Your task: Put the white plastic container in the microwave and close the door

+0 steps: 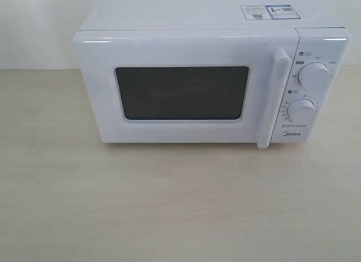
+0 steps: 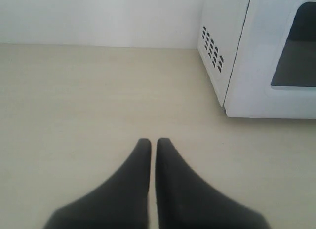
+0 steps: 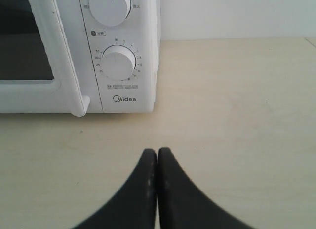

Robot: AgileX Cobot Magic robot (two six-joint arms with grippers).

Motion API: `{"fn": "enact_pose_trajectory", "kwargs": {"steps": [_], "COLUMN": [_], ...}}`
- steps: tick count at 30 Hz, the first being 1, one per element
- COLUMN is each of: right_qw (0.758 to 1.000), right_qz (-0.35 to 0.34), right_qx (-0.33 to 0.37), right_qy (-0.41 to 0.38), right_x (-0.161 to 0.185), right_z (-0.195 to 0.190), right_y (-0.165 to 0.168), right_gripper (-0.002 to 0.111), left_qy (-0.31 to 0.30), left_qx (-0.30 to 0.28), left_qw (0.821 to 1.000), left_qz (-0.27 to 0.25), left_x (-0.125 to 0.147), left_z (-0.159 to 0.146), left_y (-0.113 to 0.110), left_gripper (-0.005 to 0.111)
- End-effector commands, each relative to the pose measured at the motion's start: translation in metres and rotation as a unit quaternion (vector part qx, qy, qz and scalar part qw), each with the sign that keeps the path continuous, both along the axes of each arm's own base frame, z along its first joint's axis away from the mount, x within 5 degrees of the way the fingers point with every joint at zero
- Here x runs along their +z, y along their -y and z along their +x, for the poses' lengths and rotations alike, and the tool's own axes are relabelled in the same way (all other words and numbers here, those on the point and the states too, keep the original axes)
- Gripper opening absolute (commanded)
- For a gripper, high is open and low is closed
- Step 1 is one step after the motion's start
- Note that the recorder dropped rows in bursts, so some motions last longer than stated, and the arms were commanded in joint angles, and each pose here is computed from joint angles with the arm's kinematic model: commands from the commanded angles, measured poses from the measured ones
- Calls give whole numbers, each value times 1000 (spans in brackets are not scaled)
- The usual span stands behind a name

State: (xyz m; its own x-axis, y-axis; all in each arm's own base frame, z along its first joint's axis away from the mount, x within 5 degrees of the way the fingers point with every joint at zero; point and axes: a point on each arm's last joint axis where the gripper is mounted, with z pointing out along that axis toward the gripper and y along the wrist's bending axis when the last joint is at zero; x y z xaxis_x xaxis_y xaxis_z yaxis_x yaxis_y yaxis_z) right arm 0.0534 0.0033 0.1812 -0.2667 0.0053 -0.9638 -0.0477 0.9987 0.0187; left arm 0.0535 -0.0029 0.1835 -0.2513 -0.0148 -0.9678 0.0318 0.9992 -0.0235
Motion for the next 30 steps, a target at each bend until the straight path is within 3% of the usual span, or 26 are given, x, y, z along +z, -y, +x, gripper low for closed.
{"fn": "enact_pose_trajectory", "kwargs": {"steps": [1,30], "right_qw": [1000,1000], "right_qz": [0,-1], "right_qx": [-3,-3], "right_qy": [4,9], "right_x": [1,1], "right_z": [0,0], "right_y": [0,0], "right_gripper": [0,0], "left_qy": [-1,-1], "left_qx": [0,0], "left_qw": [1000,1000], "left_qz": [3,3], "left_x": [-1,-1], "left_z": [0,0], "left_y": [0,0], "left_gripper": [4,4]}}
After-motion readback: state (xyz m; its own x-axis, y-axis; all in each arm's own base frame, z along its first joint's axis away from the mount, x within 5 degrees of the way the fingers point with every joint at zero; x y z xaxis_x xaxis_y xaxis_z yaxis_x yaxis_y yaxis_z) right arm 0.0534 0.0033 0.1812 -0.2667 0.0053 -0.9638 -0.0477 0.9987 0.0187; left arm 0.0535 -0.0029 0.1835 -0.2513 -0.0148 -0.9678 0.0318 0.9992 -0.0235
